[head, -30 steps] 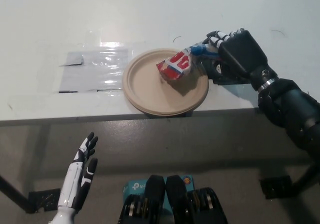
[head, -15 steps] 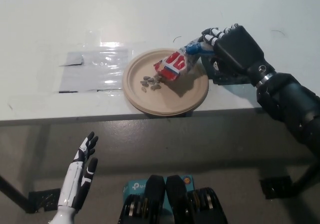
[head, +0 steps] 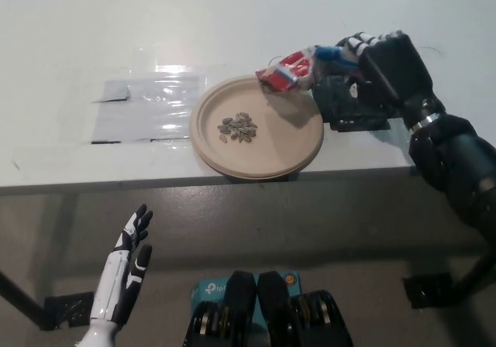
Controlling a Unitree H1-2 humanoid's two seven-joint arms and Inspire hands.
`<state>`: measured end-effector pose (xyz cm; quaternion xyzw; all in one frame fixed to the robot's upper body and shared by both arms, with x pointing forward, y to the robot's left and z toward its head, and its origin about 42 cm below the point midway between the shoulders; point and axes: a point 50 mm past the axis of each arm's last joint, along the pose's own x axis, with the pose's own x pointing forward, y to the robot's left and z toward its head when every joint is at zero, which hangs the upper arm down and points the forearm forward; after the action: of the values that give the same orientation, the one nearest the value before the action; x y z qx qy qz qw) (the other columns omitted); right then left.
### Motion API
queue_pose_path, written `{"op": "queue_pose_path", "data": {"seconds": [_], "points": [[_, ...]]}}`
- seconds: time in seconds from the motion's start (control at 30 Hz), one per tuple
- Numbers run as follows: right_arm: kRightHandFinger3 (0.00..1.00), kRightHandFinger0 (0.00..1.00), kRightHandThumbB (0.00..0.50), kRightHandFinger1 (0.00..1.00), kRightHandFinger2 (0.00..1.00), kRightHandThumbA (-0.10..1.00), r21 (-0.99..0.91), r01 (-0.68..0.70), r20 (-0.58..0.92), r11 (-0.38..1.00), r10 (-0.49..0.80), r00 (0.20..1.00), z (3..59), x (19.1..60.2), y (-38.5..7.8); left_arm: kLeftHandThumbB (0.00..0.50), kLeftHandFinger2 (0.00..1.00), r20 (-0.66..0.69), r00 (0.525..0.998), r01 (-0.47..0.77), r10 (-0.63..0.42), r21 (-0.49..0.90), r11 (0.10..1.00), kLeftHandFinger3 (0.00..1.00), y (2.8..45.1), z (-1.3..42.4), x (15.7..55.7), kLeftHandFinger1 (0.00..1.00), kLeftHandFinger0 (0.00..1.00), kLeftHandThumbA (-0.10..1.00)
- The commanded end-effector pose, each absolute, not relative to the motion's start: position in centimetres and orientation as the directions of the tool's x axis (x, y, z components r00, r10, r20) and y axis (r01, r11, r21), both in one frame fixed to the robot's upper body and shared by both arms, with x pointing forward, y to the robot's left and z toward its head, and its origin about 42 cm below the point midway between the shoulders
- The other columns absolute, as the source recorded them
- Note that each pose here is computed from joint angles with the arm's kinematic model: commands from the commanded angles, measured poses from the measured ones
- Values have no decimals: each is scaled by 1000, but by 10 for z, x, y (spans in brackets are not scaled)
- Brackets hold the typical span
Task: The robot picks up a small bag of sunflower seeds on the right hand side and take it to the empty plate on the left hand side then pours some sunflower seeds on to the plate.
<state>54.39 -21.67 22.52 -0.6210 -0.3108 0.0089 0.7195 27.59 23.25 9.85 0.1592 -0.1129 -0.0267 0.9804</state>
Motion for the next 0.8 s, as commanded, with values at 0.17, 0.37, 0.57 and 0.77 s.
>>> {"op": "queue_pose_path", "data": {"seconds": [0.17, 0.37, 0.57, 0.77], "points": [[526, 0, 137, 215, 721, -100, -798, 421, 553, 431, 248, 795, 233, 543, -226, 83, 1000, 252, 962, 19, -104, 319, 947, 1000, 233, 104, 278, 1000, 1000, 1000], [608, 0, 158, 261, 762, -100, -772, 427, 552, 471, 162, 818, 225, 540, -237, 73, 1000, 247, 964, 17, -101, 320, 947, 1000, 233, 103, 276, 1000, 1000, 1000], [501, 0, 143, 173, 612, -100, -743, 445, 551, 500, 80, 831, 215, 535, -251, 75, 1000, 247, 964, 15, -96, 313, 950, 1000, 234, 102, 275, 1000, 1000, 1000], [703, 0, 93, 213, 753, -100, -700, 479, 566, 529, 3, 824, 213, 532, -265, 69, 1000, 248, 965, 5, -87, 311, 950, 1000, 236, 100, 272, 1000, 1000, 1000]]}}
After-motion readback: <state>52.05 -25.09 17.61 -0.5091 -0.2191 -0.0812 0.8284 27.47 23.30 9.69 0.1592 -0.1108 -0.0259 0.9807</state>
